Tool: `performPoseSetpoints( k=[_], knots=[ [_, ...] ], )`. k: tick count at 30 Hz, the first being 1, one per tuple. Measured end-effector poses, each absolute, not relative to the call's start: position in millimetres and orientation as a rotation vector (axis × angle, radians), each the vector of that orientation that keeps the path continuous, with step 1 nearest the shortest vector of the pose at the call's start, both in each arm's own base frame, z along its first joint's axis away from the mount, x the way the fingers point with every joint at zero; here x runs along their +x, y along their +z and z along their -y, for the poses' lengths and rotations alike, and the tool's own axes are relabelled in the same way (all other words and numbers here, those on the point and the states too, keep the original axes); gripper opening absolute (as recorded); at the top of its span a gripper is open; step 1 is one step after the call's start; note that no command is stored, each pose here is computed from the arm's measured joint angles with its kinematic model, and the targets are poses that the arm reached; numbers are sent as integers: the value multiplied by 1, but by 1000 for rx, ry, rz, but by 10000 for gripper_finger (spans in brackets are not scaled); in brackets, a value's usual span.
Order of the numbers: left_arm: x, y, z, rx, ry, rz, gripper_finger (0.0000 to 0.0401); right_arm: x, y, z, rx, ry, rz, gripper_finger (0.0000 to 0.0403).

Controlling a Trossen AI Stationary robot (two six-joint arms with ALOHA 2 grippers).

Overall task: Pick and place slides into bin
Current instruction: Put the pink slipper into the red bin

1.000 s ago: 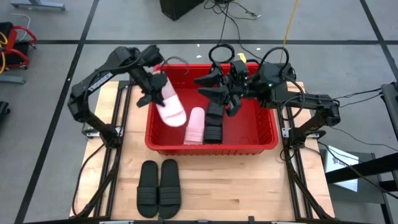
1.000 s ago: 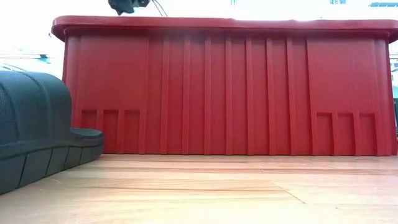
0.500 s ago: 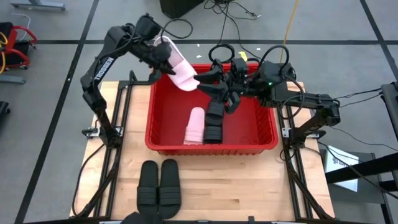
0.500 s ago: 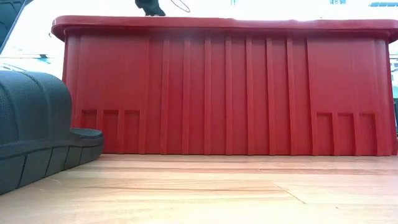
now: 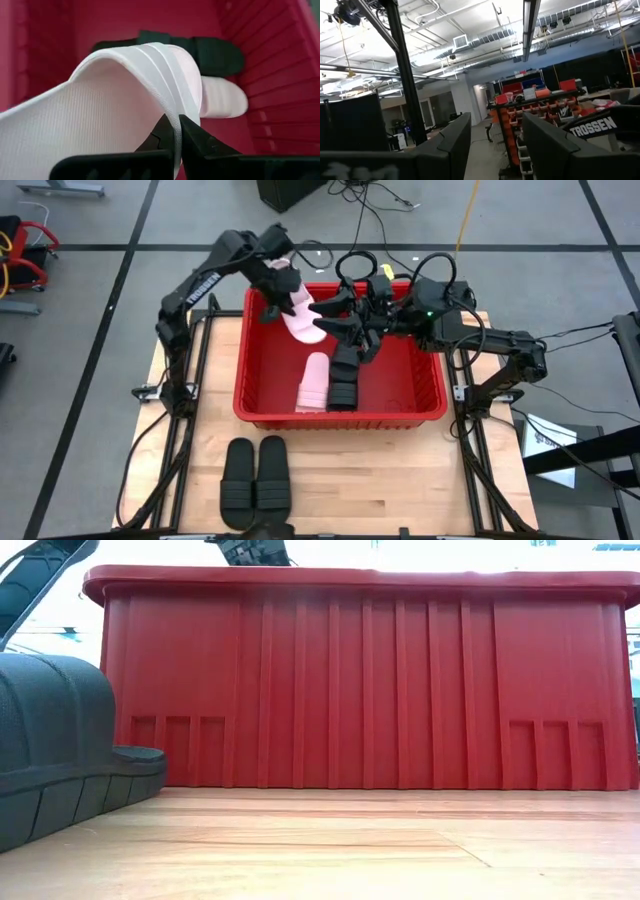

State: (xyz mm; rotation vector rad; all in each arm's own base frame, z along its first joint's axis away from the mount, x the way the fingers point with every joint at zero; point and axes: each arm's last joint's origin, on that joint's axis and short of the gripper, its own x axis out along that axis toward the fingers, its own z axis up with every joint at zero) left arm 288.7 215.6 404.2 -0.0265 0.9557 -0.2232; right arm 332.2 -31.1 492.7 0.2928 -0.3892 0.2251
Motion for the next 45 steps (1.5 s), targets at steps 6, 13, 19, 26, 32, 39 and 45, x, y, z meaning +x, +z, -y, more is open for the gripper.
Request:
performPoseSetpoints(
  k=[6, 13, 19, 26, 32, 39, 45],
  knots=[
    [319, 385, -202, -36, -321, -987, 12, 332, 492, 30, 282, 257, 374, 167],
    [342, 365, -191, -26, -375, -1044, 7, 332, 491, 29, 275, 303, 356, 167],
    [345, 356, -189, -36, -395, -1069, 11, 333, 490, 26, 275, 330, 344, 167],
    [345, 326, -193, -108, -429, -1156, 13, 333, 490, 21, 279, 343, 335, 167],
    [344, 303, -191, -142, -471, -1213, 4, 334, 490, 19, 283, 349, 330, 167],
    [345, 291, -192, -157, -471, -1228, 17, 334, 488, 16, 290, 356, 309, 167],
    [346, 290, -194, -129, -456, -1229, 4, 335, 487, 15, 291, 357, 299, 167]
  ],
)
